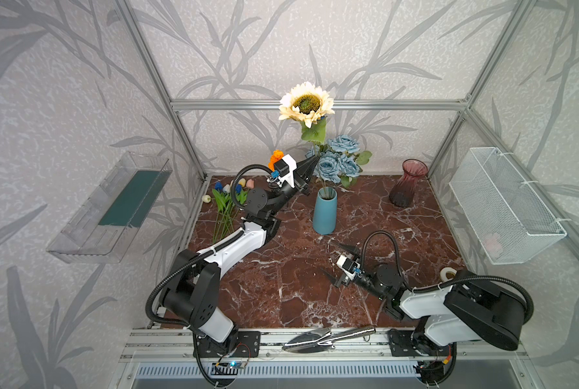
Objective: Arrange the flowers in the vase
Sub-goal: 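Carry the sunflower over the light-blue vase with the left gripper, then drop the sunflower into the vase with the left gripper while the right reaches over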
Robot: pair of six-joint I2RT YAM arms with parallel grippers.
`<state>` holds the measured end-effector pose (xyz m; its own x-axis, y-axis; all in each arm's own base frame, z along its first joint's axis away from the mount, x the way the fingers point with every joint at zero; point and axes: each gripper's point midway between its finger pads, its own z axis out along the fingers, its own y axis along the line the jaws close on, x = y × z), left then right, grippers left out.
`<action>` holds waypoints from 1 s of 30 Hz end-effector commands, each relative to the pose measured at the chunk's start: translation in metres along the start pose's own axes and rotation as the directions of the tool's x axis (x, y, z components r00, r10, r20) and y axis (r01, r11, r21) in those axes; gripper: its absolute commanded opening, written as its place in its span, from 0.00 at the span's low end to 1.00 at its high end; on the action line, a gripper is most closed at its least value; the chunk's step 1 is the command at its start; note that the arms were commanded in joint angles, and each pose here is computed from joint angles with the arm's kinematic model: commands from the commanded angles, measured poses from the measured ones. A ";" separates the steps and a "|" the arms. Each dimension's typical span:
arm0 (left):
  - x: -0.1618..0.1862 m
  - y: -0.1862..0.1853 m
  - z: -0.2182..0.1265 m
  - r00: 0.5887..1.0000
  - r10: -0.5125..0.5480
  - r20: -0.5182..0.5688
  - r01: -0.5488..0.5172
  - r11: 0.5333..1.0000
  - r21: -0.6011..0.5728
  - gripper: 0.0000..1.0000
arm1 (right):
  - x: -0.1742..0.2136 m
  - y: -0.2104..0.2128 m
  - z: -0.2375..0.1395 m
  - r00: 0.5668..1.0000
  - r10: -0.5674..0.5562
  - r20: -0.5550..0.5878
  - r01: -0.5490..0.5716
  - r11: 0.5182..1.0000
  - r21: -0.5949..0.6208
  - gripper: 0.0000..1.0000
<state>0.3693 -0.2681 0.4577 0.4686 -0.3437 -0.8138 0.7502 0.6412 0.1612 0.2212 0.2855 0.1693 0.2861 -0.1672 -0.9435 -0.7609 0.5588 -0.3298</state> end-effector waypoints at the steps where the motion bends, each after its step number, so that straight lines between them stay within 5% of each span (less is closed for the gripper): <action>1: 0.011 0.000 -0.001 1.000 -0.007 -0.012 0.007 1.000 -0.010 0.00 | -0.011 -0.001 -0.001 0.999 -0.005 0.044 0.005 1.000 0.008 0.97; 22: 0.113 -0.013 -0.045 0.953 -0.135 -0.271 0.118 0.990 -0.077 0.00 | -0.004 0.000 0.006 1.000 0.013 0.021 -0.013 1.000 0.005 0.97; 27: 0.128 -0.018 -0.055 0.939 -0.162 -0.305 0.142 0.986 -0.085 0.00 | 0.000 -0.023 0.013 0.999 0.051 -0.009 -0.049 0.990 0.130 0.99; 30: 0.133 -0.023 -0.064 0.932 -0.154 -0.329 0.134 0.987 -0.084 0.10 | -0.001 -0.042 0.016 0.994 0.103 -0.037 -0.094 0.975 0.203 0.99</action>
<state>0.3915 -0.2837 0.3184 0.1768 -0.2099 -0.9616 0.7616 0.6480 -0.0014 0.2421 0.2834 0.1639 0.2187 -0.1847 -0.9581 -0.7174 0.6352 -0.2862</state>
